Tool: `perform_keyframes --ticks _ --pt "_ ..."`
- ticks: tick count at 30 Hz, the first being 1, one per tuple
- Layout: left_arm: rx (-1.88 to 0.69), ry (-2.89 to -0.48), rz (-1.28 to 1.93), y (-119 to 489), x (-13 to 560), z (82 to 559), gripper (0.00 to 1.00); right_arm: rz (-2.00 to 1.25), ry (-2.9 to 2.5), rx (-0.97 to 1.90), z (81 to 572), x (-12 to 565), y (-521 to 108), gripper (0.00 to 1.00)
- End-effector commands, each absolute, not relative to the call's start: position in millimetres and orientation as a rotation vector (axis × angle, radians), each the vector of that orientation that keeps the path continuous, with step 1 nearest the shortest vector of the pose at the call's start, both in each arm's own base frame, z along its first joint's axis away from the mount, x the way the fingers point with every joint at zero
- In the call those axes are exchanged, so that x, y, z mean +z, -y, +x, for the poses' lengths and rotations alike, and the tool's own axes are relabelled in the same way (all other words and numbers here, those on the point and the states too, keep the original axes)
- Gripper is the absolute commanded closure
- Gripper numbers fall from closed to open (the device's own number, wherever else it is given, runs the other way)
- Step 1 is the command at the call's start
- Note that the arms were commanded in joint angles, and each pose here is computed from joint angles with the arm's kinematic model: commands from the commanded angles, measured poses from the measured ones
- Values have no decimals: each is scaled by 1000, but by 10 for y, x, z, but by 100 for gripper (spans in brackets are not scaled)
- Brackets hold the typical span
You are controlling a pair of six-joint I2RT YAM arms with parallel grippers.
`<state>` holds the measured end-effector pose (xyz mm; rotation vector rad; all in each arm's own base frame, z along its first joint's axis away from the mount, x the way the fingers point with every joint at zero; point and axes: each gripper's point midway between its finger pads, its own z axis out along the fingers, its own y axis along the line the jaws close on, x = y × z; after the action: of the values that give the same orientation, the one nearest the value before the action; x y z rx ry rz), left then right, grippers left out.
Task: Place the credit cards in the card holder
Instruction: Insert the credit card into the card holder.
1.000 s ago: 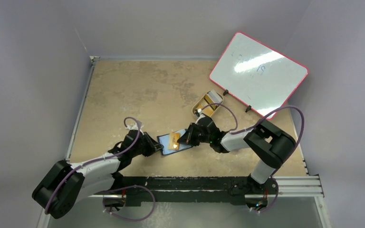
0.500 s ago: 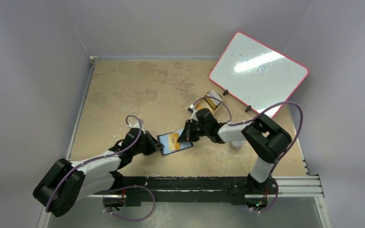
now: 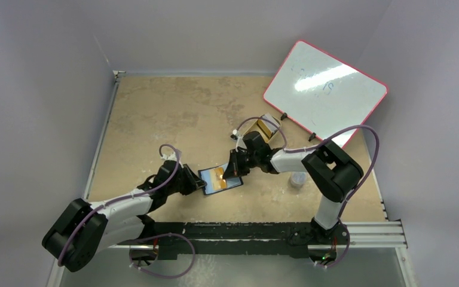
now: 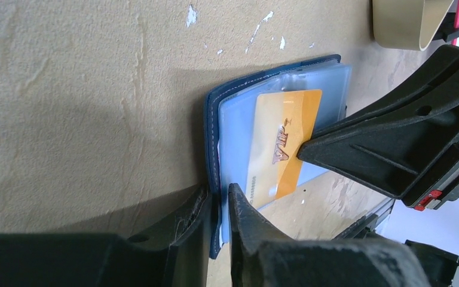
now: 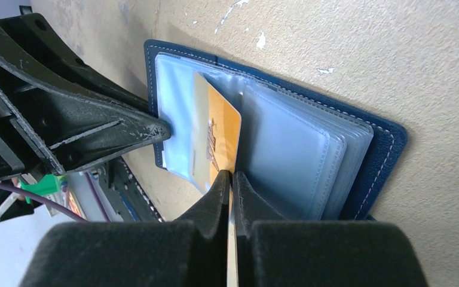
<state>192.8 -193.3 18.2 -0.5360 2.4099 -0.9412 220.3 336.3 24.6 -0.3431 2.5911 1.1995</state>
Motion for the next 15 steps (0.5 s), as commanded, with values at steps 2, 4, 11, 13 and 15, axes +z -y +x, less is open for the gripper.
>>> perform_keyframes --ticks 2,4,11,13,15 --pt "-962 -2378 -503 1984 287 2019 83 -404 -2623 1160 2219 159 -3352 100" --pt "-966 -2378 -500 1994 292 2021 82 -414 -2619 1171 2222 166 -3381 100" --pt "-990 -2377 -493 2040 319 2042 82 -488 -2628 1180 2161 156 -3510 96" --pt "-996 -2374 -495 2048 325 2047 81 -499 -2631 1164 2169 175 -3541 87" --pt "-999 -2373 -494 2052 330 2048 81 -480 -2664 1116 2161 171 -3484 78"
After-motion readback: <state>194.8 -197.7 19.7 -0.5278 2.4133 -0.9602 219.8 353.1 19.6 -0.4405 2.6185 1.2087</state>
